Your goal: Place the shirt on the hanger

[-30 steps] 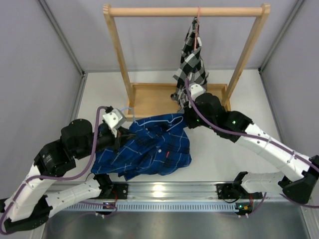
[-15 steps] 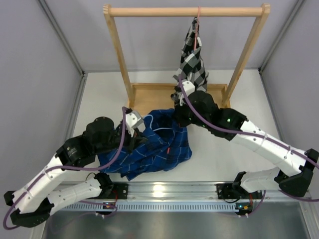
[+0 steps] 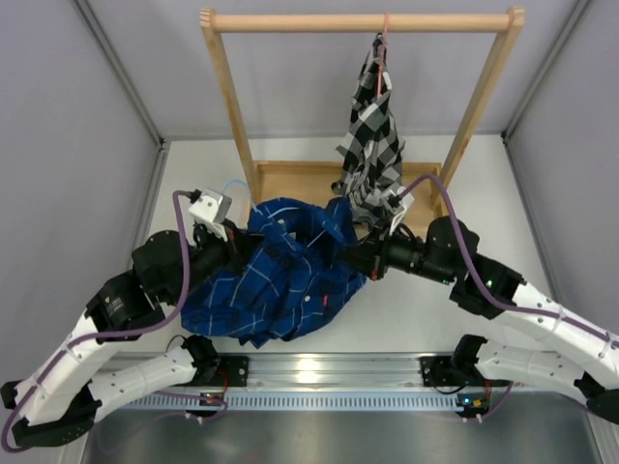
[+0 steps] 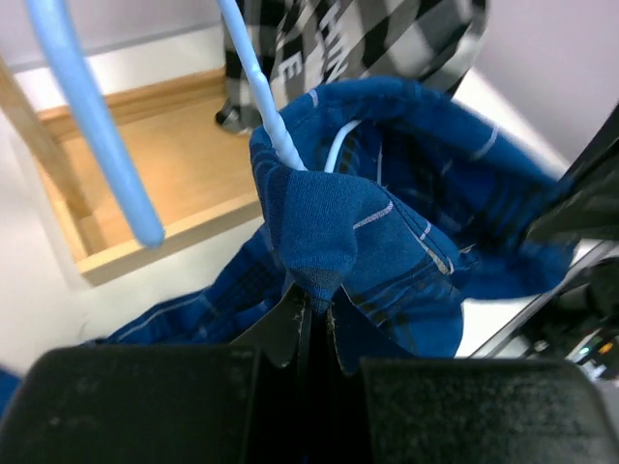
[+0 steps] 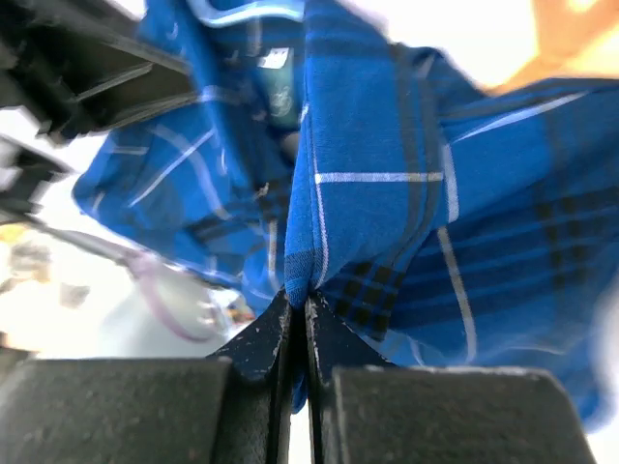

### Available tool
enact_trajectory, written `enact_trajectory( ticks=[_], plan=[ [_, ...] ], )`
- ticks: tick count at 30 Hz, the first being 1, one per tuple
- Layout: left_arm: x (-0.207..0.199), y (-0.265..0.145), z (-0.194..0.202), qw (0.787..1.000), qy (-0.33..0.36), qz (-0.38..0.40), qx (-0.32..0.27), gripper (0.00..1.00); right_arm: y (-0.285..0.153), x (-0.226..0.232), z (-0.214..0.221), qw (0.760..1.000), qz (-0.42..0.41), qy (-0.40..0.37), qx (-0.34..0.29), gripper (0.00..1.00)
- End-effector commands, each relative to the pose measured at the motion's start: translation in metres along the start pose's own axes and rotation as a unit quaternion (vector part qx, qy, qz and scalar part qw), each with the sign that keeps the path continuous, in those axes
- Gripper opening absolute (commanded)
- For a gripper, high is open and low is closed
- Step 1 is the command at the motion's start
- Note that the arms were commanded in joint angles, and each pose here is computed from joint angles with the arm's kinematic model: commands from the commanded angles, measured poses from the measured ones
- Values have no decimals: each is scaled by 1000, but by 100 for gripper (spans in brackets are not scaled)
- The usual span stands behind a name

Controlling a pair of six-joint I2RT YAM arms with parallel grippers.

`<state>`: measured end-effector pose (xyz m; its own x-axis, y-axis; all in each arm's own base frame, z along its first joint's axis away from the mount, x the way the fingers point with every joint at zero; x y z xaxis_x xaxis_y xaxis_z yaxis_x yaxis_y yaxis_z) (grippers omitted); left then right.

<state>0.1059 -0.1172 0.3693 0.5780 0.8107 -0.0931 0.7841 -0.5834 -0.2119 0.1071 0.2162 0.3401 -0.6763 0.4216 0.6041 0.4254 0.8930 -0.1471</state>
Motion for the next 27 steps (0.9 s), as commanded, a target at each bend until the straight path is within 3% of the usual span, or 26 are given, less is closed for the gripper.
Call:
enact_trajectory(
  ticks=[1,6,11,13,14,17,19,22,23,27],
  plan=[
    [-7,-2,-53,992,-61,6,-110,0,-1,29,13,985,-161,67,-10,0],
    [-33,3,-63,977,-42,146,-148,0,22,44,35,983,-164,84,-1,0],
    [-28,2,-62,976,-35,127,-171,0,21,44,52,985,-155,69,8,3],
    [-29,-4,-64,973,-21,144,-179,0,11,25,55,995,-83,47,-6,19],
    [-29,-9,-67,972,-15,150,-180,0,-3,23,50,996,-73,40,-23,35],
    [-28,-20,-63,970,25,171,-169,0,-27,1,59,1000,-11,14,-13,57],
    [-27,-26,-61,968,60,183,-163,0,-55,4,56,999,-35,-8,-13,60],
    [-38,-33,-44,945,120,281,-120,0,-96,5,47,998,-50,-41,-12,65],
    [-45,-37,-38,926,131,339,-108,0,-110,6,43,997,-57,-49,-23,66],
    [-60,-36,-17,882,134,447,-64,0,-136,35,9,986,-122,-102,-48,69]
  ],
)
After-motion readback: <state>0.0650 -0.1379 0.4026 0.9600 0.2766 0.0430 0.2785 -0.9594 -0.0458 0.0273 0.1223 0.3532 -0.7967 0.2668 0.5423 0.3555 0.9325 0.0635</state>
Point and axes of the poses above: each gripper's point midway between its finger pads, its own y axis out along the fingers, its own x axis along the line the jaws close on, z = x × y, the point moved 9 cm from there along -y, back along the fingers, and after that the axes turned 7 degrees about y, right-handed, at the moved point
